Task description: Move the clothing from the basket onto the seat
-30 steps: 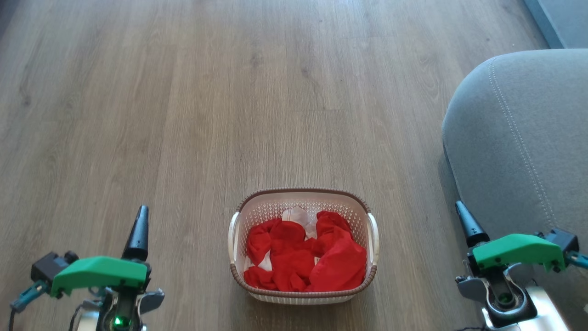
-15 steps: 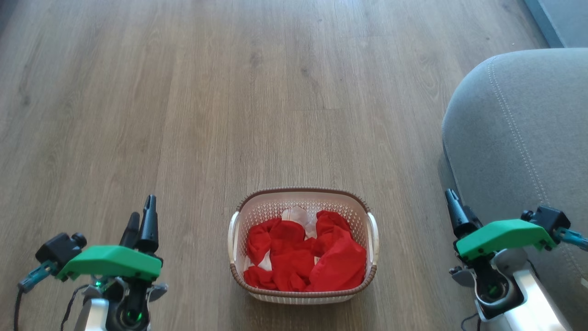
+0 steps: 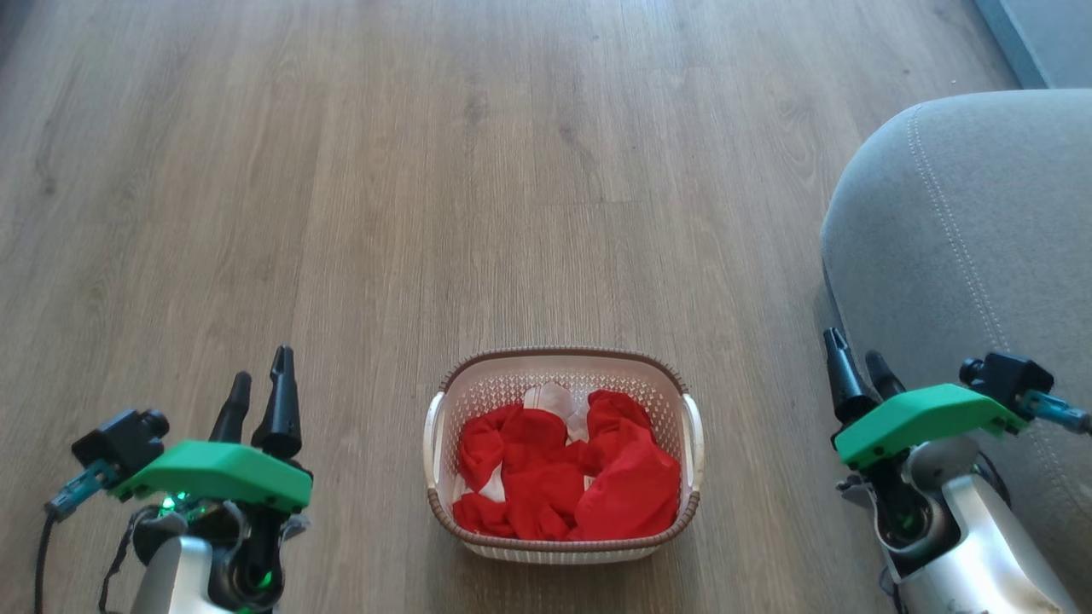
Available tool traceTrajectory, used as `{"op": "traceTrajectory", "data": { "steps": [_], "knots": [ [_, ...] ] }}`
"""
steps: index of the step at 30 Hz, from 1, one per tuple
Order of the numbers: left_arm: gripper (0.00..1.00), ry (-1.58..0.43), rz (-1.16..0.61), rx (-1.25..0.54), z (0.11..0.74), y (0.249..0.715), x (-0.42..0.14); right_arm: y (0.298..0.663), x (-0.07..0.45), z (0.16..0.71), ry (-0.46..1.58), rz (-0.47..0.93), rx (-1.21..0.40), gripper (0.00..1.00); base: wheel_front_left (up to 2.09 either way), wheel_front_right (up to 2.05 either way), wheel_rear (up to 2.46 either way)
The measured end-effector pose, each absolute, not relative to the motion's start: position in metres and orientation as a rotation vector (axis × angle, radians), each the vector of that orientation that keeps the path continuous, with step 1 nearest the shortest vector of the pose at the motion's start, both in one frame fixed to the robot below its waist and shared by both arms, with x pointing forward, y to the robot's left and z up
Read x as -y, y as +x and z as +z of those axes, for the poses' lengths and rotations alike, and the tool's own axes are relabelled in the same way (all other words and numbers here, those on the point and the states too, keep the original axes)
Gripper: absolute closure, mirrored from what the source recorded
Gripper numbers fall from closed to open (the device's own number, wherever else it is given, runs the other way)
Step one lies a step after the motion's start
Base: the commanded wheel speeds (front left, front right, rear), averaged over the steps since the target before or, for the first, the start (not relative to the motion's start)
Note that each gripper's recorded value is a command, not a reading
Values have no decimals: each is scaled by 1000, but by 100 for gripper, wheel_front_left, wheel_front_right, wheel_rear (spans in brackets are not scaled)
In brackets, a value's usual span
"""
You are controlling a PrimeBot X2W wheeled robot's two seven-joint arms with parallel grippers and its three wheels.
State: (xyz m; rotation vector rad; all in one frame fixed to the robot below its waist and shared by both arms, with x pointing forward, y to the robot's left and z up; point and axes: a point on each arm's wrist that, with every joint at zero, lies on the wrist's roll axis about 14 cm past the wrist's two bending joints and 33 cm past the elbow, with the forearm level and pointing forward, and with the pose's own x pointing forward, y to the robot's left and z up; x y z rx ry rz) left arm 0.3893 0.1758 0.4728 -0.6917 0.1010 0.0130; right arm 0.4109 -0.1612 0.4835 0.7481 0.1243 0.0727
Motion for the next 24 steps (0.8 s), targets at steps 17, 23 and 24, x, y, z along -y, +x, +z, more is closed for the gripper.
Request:
{"op": "traceTrajectory", "data": {
  "steps": [17, 23, 24],
  "knots": [
    [0, -470, -57, -38, 492, 403, -164, 425, 151, 503, 532, 150, -63, 0, 0, 0, 0],
    [0, -399, -79, -3, 503, 410, -161, 430, 151, 510, 457, 169, -38, 0, 0, 0, 0],
    [0, -385, -83, -1, 503, 411, -160, 430, 150, 512, 446, 174, -33, 0, 0, 0, 0]
  ]
}}
